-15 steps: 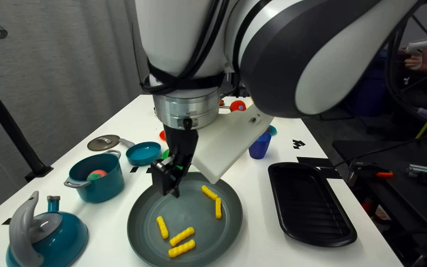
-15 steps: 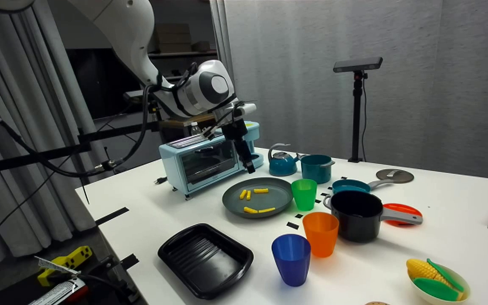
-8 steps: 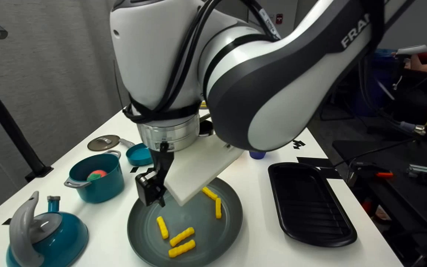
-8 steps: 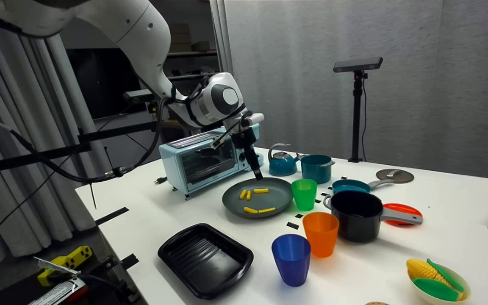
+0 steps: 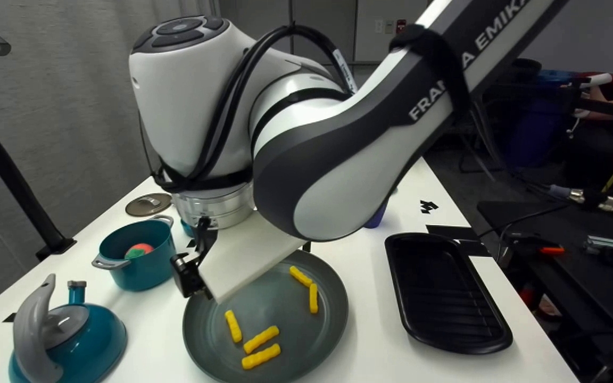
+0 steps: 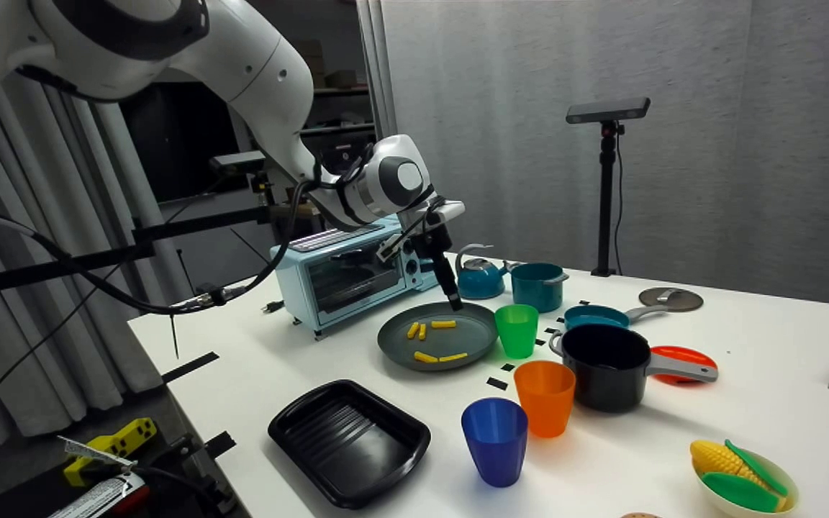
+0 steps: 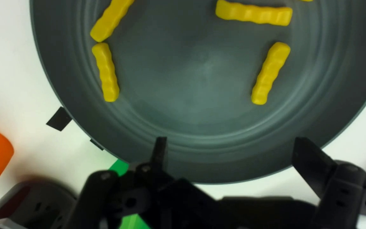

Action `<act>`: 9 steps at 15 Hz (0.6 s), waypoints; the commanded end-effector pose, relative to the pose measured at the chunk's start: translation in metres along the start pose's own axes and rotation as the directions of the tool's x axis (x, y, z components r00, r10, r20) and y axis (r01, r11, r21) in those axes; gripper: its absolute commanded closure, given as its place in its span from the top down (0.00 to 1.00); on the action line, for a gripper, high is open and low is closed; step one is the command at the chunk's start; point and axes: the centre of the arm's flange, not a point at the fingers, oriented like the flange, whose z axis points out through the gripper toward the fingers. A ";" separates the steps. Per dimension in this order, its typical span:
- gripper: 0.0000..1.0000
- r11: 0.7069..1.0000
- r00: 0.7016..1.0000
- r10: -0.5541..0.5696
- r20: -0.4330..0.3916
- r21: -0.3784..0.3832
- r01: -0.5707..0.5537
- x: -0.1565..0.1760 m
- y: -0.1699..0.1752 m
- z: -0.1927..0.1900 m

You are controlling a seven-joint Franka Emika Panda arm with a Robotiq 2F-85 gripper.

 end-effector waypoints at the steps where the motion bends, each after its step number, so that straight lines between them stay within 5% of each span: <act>1: 1.00 0.999 0.999 0.038 0.031 -0.006 -0.037 0.011 -0.015 0.014; 9: 1.00 0.999 0.997 0.034 0.068 0.010 -0.035 -0.013 -0.029 0.018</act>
